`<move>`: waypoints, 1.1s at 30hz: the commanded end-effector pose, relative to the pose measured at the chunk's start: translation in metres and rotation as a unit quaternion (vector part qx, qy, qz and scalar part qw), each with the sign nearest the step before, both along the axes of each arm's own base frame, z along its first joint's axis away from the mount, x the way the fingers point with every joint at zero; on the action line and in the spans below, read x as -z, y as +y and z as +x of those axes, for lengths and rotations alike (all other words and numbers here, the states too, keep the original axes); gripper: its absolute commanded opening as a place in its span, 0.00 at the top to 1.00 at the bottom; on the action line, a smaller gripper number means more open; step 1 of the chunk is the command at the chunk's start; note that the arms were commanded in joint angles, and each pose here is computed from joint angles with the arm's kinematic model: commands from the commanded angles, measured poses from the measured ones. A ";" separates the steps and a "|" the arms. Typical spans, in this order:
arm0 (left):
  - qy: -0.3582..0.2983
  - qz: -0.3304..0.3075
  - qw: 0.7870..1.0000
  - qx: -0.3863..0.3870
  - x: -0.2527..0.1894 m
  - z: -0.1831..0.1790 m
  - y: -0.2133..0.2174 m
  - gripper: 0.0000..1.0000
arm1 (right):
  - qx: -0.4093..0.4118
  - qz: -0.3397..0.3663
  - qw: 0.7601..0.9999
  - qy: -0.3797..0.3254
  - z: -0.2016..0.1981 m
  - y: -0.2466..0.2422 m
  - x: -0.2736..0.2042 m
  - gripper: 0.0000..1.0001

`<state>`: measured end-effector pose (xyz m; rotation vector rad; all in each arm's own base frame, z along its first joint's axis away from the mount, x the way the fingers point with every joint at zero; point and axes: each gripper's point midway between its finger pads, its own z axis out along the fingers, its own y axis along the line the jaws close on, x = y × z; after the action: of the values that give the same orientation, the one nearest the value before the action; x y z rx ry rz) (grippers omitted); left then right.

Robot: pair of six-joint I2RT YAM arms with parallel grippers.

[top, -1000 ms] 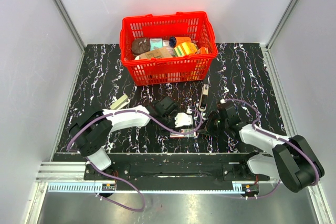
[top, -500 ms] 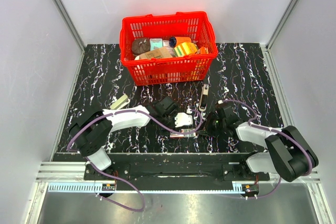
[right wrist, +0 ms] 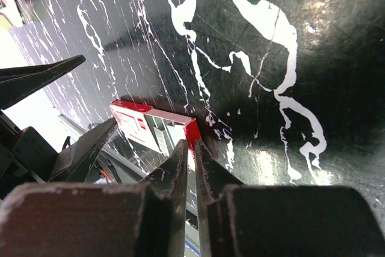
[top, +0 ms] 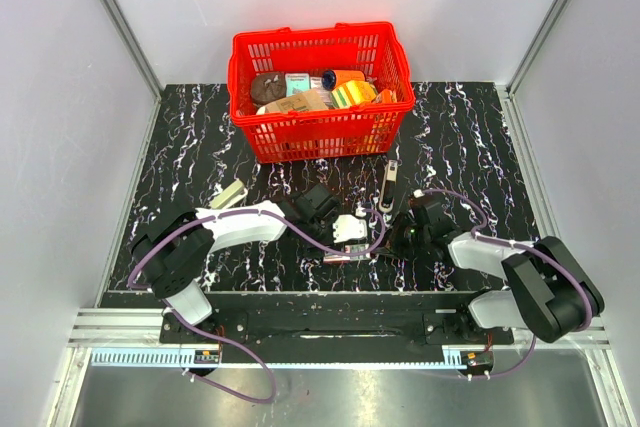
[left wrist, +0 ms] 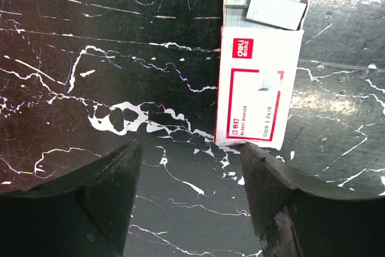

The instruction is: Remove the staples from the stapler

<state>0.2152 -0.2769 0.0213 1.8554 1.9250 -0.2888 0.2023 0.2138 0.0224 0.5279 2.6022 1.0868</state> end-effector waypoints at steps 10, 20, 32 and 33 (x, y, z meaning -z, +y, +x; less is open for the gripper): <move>-0.007 0.012 1.000 -0.002 0.003 0.004 -0.004 0.30 | -0.076 0.007 0.997 -0.032 0.001 0.023 -0.006 0.88; -0.008 0.008 1.000 0.000 -0.001 0.007 -0.008 0.31 | -0.120 0.017 0.992 -0.046 0.003 0.035 -0.004 0.88; -0.024 0.010 0.999 -0.020 -0.002 0.020 -0.014 0.33 | -0.149 0.043 0.987 -0.046 0.002 0.046 -0.004 0.85; -0.022 0.006 1.000 -0.020 -0.003 0.019 -0.016 0.33 | -0.150 0.045 0.987 -0.048 0.003 0.047 -0.005 0.85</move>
<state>0.2237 -0.2809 0.0217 1.8498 1.9498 -0.2404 0.1989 0.2491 0.0169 0.1912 2.6636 1.2356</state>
